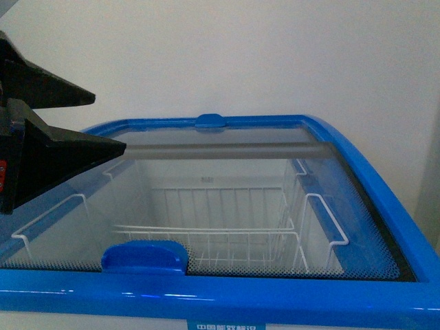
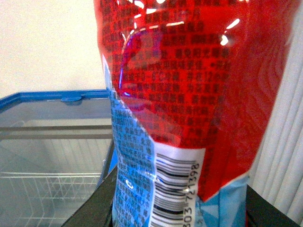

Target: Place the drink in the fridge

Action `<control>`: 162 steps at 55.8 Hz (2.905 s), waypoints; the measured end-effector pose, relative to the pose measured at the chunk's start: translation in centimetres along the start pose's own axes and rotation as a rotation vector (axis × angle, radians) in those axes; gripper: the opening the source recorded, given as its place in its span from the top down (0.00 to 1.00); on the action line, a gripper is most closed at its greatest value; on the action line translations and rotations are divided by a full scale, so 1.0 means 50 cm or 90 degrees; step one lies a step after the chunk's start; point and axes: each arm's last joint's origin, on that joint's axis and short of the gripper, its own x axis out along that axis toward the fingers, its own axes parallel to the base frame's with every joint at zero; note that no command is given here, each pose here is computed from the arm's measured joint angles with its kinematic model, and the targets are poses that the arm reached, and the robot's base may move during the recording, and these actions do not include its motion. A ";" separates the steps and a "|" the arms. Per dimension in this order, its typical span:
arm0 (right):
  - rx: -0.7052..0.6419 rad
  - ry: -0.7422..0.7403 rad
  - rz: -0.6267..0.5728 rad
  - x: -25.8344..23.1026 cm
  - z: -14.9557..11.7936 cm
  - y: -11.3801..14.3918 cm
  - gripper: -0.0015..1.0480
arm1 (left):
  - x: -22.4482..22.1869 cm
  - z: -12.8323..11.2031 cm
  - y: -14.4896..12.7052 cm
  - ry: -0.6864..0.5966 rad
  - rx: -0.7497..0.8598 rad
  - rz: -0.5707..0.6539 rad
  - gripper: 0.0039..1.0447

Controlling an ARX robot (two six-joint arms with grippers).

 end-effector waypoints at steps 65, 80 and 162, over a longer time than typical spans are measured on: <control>0.000 0.000 0.000 0.000 0.000 0.000 0.62 | 0.099 -0.089 -0.027 0.090 0.081 -0.239 0.08; 0.000 0.000 0.000 0.000 0.000 0.000 0.62 | 0.133 -0.112 0.005 0.100 0.087 -0.233 0.08; 0.000 0.000 0.000 0.000 0.000 0.000 0.62 | 0.385 -0.117 0.292 0.035 0.155 -0.094 0.07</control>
